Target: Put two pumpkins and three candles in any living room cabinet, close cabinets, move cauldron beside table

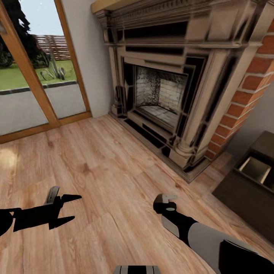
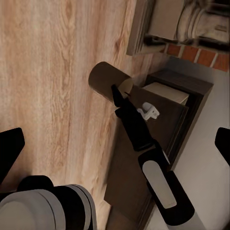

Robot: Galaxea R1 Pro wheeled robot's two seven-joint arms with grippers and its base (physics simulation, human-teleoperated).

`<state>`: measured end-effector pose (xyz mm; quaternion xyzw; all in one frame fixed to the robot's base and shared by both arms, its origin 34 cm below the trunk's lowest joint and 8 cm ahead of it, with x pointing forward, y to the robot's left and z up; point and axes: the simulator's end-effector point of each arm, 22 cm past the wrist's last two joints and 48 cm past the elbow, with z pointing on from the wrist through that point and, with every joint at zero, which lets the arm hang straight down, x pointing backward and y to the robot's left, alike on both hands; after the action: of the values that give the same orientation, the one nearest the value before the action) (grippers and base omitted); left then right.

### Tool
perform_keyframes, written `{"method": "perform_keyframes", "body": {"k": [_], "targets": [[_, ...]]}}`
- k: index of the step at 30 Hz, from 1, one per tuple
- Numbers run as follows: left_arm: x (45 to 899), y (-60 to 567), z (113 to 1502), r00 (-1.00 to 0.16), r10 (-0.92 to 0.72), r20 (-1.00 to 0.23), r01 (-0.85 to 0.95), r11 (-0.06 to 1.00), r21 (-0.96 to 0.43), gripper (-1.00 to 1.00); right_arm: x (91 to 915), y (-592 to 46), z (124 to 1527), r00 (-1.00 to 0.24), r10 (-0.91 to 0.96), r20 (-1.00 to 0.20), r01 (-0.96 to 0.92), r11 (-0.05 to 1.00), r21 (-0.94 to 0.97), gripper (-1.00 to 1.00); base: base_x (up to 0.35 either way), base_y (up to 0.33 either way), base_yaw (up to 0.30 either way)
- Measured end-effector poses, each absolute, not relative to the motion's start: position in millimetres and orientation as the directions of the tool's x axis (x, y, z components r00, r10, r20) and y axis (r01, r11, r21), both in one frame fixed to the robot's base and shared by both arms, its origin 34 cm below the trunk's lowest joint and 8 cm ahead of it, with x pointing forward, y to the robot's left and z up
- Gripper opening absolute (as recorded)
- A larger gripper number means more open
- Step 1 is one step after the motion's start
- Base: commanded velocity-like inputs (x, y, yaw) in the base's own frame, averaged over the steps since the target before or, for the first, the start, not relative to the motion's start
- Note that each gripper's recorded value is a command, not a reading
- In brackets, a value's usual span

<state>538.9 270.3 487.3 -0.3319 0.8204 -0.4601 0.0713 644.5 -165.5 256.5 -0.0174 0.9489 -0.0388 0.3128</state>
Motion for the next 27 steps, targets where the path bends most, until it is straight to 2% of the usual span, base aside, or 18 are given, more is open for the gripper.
{"method": "perform_keyframes", "body": {"k": [8,18,27], "targets": [[539.0,270.3,487.3,-0.77,-0.61,0.189,-0.479,0.356,-0.802,1.0,650.1,-163.0,261.0,-0.783,-0.056,-0.619,-0.008,0.997,-0.08,-1.0,0.275,0.221,0.0],[539.0,270.3,487.2,-0.77,-0.61,0.189,-0.479,0.356,-0.802,1.0,650.9,-162.8,261.7,-0.78,-0.054,-0.623,-0.007,0.997,-0.079,-1.0,0.19,0.169,0.003],[538.4,270.3,484.1,-0.768,-0.61,0.194,-0.485,0.356,-0.799,1.0,649.2,-158.9,258.6,-0.783,-0.054,-0.619,-0.01,0.997,-0.073,-1.0,0.198,0.142,0.124]]}}
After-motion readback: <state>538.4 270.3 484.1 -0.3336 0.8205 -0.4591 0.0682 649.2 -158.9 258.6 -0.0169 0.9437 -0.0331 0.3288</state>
